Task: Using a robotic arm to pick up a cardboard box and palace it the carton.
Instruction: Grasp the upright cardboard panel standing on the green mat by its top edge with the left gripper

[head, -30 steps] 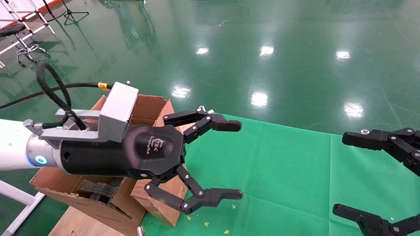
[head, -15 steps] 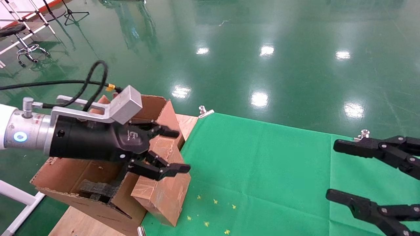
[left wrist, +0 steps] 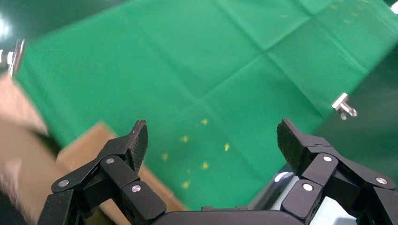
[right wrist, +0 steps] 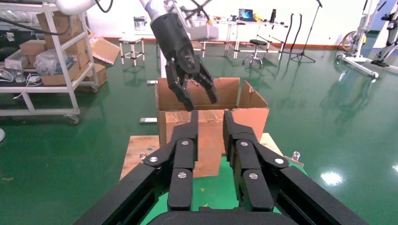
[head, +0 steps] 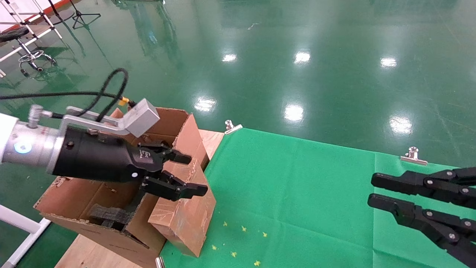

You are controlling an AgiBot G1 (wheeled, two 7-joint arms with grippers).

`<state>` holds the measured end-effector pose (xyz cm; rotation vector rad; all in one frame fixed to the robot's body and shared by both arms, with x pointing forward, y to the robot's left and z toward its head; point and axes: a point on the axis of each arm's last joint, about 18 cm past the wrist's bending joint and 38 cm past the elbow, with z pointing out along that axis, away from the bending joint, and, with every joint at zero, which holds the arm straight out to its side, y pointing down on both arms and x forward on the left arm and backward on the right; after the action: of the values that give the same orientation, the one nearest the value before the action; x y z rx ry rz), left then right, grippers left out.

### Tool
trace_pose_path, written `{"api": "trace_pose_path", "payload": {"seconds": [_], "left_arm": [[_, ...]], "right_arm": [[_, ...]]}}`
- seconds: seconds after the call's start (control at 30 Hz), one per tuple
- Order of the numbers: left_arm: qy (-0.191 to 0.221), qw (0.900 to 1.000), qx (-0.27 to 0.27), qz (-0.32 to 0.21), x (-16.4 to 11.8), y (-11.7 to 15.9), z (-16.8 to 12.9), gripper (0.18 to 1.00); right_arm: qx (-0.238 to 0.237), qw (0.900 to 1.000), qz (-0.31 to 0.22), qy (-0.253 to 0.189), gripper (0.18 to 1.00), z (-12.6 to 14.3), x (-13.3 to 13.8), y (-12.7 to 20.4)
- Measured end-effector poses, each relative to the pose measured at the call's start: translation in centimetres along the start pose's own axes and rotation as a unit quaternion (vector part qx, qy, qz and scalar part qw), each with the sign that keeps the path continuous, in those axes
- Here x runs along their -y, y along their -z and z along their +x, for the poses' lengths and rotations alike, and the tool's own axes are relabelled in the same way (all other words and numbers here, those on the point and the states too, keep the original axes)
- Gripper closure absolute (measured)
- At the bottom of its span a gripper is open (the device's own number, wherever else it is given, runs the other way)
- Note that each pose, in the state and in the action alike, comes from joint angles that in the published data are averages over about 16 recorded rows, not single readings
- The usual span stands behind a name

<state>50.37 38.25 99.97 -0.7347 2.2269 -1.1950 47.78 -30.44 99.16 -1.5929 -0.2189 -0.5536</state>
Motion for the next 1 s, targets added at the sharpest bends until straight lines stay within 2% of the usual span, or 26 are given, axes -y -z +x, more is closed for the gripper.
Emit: {"api": "trace_pose_path", "payload": {"seconds": [0.17,0.43,0.77,1.0], "left_arm": [[0.057,0.9969,0.032,-0.043,0.2,-0.3,-0.9,0.183],[0.140,0.9811,0.081,-0.106,0.9,-1.4,-1.7,0.183],[0.189,0.9613,0.102,-0.172,0.1,-3.1,-1.5,0.183],[0.209,0.9515,0.102,-0.201,-0.6,-3.9,-1.1,0.183]], "right_arm": [[0.000,1.000,0.000,0.000,0.865,0.0,0.0,0.0],[0.000,1.000,0.000,0.000,0.954,0.0,0.0,0.0],[0.000,1.000,0.000,0.000,0.987,0.0,0.0,0.0],[0.000,1.000,0.000,0.000,0.988,0.0,0.0,0.0]]}}
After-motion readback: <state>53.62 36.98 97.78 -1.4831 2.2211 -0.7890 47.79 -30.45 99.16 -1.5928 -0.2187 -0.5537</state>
